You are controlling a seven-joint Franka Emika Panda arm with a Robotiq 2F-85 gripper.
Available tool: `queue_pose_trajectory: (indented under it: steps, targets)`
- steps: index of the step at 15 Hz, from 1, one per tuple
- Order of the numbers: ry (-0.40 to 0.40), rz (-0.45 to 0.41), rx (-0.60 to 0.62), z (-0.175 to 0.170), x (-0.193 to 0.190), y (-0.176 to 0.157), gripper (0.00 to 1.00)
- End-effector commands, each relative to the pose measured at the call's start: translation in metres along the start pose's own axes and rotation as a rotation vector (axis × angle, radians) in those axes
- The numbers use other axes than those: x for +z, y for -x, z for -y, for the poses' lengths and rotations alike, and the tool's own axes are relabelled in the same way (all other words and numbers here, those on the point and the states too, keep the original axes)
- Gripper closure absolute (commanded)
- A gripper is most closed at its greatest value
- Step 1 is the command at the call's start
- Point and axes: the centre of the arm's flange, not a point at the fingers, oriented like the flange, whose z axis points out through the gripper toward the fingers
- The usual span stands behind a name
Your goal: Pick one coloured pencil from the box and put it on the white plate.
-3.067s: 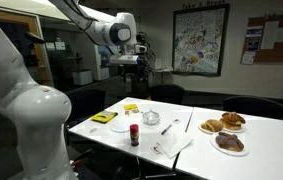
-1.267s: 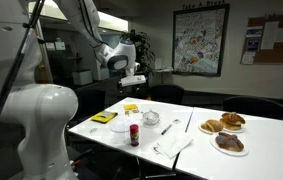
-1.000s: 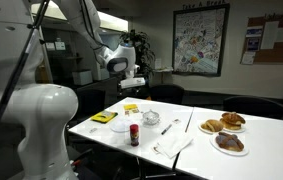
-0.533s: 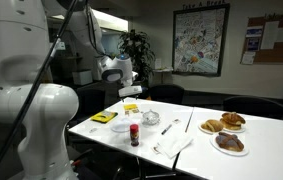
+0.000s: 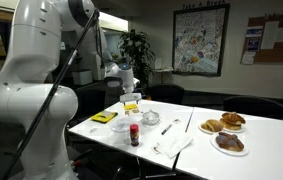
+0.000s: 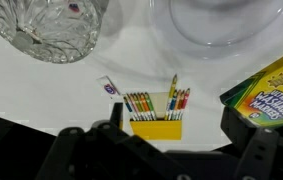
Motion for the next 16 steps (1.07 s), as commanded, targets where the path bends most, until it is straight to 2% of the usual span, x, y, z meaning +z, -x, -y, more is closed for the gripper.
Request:
queue_pose_trajectory:
  steps: [1, 5, 10, 12, 16]
  targets:
    - [-0.016, 0.008, 0.024, -0.02, 0.044, 0.016, 0.0]
    - [-0.087, 0.06, 0.044, -0.033, 0.081, 0.027, 0.0]
    - [-0.168, 0.124, 0.008, -0.034, 0.11, 0.032, 0.0]
    - [-0.154, 0.123, -0.017, -0.035, 0.113, 0.028, 0.0]
    - [-0.103, 0.068, -0.086, -0.035, 0.093, -0.005, 0.0]
